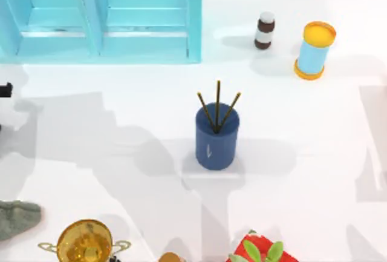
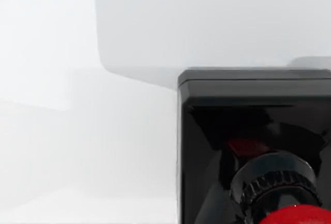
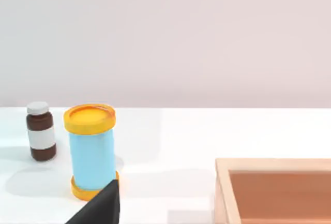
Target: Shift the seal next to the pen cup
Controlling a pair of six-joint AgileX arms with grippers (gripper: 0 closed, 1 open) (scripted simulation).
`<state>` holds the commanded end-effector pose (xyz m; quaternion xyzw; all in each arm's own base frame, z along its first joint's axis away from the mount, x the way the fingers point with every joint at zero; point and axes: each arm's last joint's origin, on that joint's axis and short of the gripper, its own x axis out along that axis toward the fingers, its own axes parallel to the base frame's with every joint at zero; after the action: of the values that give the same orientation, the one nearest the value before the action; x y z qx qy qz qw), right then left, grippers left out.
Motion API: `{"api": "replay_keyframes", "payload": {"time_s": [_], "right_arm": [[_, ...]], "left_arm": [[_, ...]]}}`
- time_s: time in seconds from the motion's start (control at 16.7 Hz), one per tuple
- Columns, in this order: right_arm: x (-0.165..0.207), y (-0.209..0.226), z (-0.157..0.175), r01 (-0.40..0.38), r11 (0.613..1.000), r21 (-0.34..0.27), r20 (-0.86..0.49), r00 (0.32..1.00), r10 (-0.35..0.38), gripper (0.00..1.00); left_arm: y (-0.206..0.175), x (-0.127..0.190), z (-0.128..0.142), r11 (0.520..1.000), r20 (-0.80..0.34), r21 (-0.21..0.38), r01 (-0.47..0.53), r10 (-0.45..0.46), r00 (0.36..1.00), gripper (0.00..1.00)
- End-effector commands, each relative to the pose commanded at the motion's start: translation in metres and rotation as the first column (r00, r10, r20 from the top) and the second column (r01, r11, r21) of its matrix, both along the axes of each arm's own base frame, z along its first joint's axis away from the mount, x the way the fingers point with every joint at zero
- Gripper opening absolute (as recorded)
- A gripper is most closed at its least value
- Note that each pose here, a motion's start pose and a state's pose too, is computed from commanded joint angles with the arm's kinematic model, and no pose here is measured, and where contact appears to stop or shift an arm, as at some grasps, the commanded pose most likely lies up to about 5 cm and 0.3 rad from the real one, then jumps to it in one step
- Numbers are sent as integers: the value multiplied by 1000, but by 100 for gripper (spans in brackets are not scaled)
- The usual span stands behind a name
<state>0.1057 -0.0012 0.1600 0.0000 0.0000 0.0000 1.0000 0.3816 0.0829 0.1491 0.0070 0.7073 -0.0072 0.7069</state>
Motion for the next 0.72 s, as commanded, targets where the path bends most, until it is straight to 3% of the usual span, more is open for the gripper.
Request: {"api": "replay_keyframes", "payload": {"time_s": [0.48,0.72], "right_arm": [[0,0,0,0,1000,0,0,1000,0,100],[0,0,0,0,1000,0,0,1000,0,100]], "left_arm": [[-2,0,1,1000,1,0,3,-3,1000,0],[-28,11,27,1000,-1,-1,1,-1,1000,0]]}}
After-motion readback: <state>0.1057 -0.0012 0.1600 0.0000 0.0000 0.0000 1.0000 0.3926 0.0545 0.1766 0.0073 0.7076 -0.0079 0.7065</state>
